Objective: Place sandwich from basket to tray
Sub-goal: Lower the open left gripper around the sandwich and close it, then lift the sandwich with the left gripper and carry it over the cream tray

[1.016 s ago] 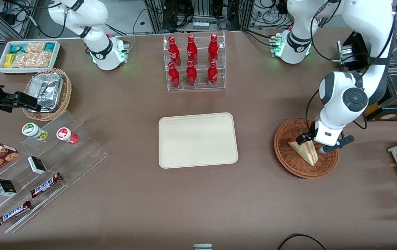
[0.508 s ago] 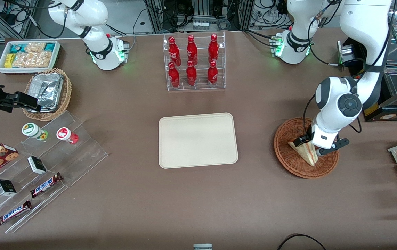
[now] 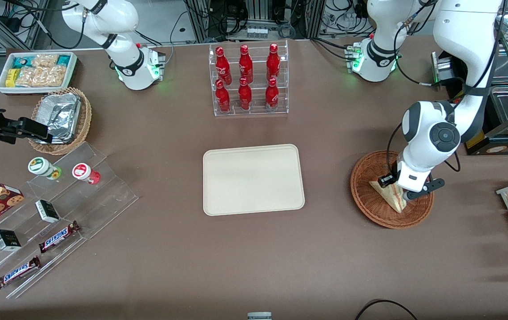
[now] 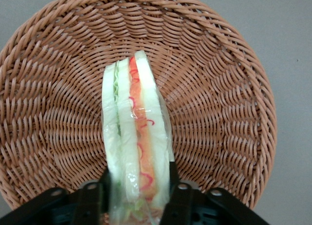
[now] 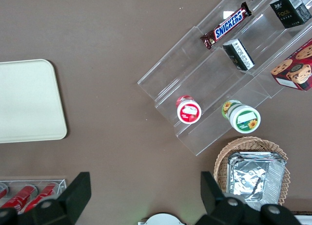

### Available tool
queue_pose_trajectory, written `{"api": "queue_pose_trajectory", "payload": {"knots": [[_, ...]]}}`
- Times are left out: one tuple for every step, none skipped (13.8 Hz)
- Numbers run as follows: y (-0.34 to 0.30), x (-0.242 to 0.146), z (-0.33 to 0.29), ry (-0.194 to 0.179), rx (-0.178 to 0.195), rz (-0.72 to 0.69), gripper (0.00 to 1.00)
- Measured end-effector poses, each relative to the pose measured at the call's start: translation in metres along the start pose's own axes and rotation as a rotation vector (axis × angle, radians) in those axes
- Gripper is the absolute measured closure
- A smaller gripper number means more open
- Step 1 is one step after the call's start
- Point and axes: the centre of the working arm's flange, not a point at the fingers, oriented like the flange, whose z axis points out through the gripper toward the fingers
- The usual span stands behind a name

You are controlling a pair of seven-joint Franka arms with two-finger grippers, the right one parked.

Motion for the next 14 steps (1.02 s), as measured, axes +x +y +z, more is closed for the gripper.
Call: {"api": "queue_pose_trajectory", "payload": {"knots": [[0.001,0.002,-0.002,0.005,-0.003,0.000,0.65],[0.002,0.004,-0.008,0.012,-0.006,0.000,0.68],[0.004,0.007,-0.016,0.014,-0.007,0.001,0.71],[0.007,0.010,-0.030,0.014,0.000,0.006,0.74],[0.009,0.012,-0.049,0.010,0.016,0.019,0.74],[0.012,0.010,-0.072,0.004,0.037,0.035,0.75],[0.019,0.004,-0.099,-0.004,0.055,0.055,0.78],[0.031,-0.006,-0.126,-0.010,0.065,0.080,0.83],[0.048,-0.020,-0.153,-0.013,0.073,0.117,0.85],[0.070,-0.038,-0.178,-0.016,0.078,0.158,0.85],[0.093,-0.056,-0.198,-0.020,0.084,0.190,0.85],[0.117,-0.074,-0.212,-0.027,0.082,0.215,0.85],[0.141,-0.093,-0.222,-0.035,0.061,0.243,0.85],[0.163,-0.111,-0.228,-0.045,0.039,0.277,0.85]]}}
